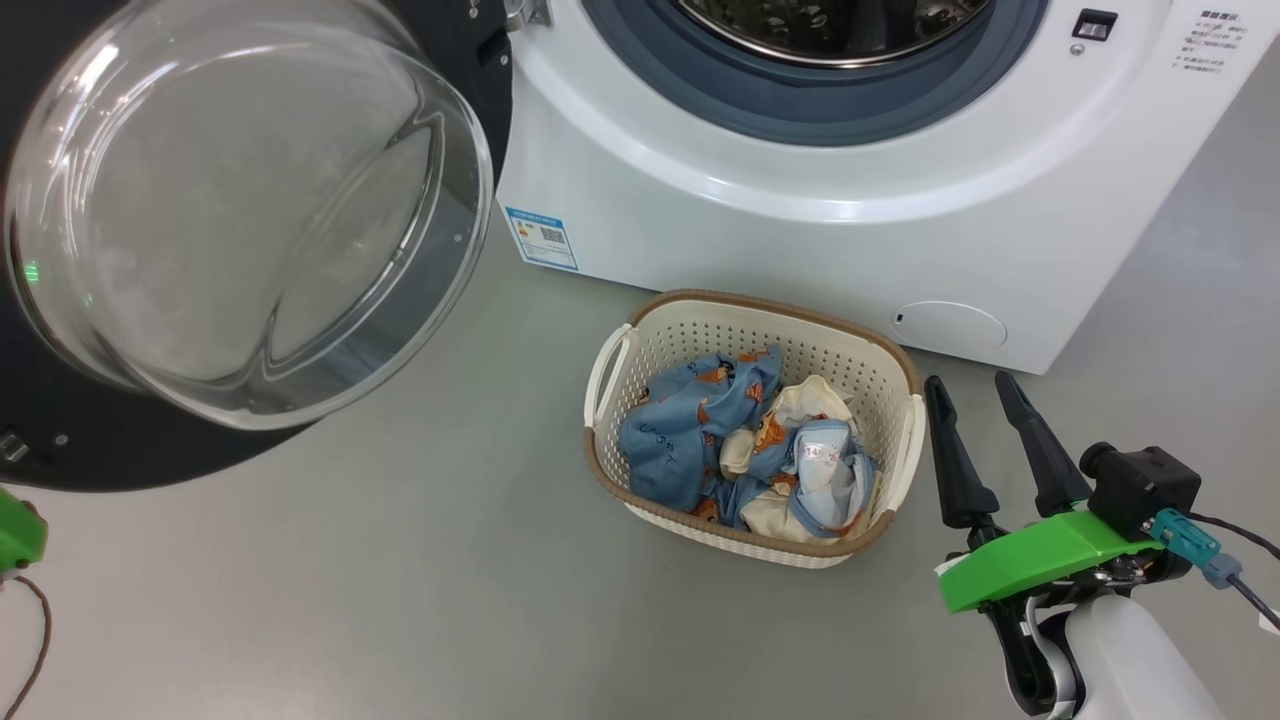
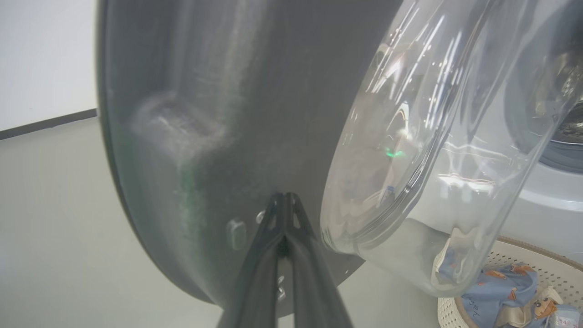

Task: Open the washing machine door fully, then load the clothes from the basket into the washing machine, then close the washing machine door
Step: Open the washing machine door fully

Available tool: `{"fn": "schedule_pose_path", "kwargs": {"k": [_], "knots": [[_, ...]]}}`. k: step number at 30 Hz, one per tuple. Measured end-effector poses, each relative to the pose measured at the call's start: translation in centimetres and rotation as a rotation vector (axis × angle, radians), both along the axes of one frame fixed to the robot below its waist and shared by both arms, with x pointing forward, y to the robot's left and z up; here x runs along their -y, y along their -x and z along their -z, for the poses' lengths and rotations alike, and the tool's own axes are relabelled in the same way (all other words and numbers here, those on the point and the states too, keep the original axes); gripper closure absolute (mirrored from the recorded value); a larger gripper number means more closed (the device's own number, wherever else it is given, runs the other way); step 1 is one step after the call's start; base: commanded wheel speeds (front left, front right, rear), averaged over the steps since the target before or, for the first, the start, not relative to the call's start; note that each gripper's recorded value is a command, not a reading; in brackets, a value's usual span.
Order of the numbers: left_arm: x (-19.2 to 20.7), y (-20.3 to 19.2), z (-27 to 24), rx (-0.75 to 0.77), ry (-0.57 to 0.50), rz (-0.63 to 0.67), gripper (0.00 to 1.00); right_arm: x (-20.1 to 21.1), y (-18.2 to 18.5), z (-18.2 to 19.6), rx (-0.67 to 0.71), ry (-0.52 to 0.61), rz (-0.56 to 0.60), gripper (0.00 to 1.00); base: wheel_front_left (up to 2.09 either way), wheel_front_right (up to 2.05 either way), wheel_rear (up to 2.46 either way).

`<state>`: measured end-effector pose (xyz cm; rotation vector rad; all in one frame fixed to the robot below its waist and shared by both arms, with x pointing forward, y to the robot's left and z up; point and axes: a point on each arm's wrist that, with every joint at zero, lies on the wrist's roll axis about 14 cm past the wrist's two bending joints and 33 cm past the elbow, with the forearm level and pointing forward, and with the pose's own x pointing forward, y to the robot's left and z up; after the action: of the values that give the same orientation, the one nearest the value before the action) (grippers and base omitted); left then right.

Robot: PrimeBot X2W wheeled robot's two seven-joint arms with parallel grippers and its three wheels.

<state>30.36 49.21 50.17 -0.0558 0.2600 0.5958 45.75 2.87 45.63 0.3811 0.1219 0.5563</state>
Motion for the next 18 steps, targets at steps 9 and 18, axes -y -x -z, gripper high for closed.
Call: {"fn": "schedule_pose_path", "kwargs": {"k": [9,18], "knots": [[0.0,0.5,-0.1,0.008,0.001,0.001,1.0,0.1,0.2,-0.7,0.017,0.001,0.002,0.0,0.0,0.0,0.0],[0.9,0.6,-0.3,0.047,0.007,0.033,1.0,0.4,0.6,-1.3,0.03,0.007,0.007,0.0,0.0,0.0,0.0]]}}
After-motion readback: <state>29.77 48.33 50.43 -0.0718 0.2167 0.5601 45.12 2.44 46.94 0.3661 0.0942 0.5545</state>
